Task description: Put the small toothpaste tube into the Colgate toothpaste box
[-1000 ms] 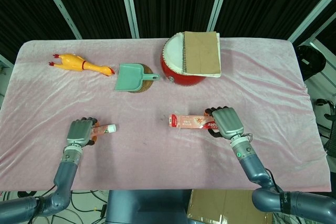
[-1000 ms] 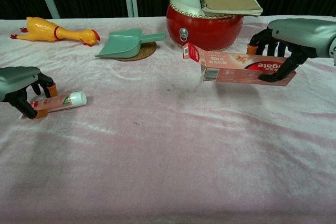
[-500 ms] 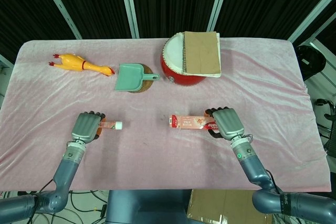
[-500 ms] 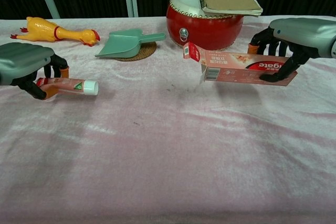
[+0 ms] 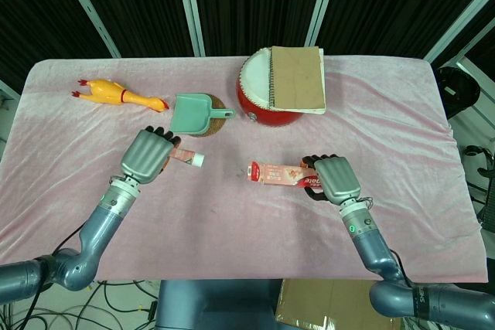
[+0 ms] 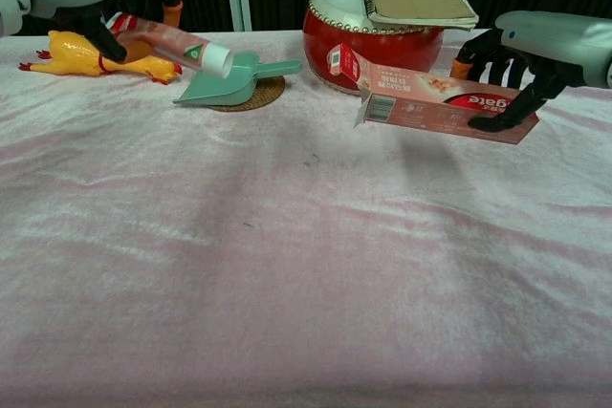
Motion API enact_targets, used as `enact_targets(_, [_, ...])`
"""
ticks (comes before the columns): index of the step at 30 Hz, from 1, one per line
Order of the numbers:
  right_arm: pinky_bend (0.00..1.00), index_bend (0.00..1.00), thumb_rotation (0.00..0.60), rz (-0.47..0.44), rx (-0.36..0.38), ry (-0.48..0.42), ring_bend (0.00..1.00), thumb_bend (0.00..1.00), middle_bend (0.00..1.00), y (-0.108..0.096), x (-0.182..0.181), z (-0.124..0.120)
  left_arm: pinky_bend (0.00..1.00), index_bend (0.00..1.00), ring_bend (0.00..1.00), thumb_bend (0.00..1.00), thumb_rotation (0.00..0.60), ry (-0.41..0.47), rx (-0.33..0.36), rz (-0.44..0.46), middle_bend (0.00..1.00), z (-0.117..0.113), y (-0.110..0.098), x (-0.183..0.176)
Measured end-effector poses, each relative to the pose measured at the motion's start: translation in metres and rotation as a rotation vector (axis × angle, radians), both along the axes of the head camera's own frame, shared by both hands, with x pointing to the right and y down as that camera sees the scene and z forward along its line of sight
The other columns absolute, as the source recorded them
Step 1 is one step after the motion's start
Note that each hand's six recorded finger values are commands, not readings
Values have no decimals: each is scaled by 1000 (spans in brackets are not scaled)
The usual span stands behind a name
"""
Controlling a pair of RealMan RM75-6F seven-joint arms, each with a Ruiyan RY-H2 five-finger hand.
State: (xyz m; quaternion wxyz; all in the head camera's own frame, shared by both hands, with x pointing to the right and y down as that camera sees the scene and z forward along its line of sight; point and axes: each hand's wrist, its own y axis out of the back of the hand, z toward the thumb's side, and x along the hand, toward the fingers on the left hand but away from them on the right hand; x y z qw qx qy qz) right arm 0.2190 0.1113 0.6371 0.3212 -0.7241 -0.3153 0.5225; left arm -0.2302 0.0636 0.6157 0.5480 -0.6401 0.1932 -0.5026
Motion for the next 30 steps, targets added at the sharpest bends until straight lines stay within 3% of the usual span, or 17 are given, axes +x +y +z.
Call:
enact_targets(10, [408, 527, 600, 133, -51, -40, 410, 367, 467, -1, -7, -7, 480, 519, 375, 479, 600, -46, 84, 201, 461, -24, -14, 54])
enact_targets(30, [409, 527, 600, 203, -116, -116, 410, 367, 467, 3, -29, -20, 485, 521, 380, 479, 600, -22, 130, 246, 467, -26, -15, 91])
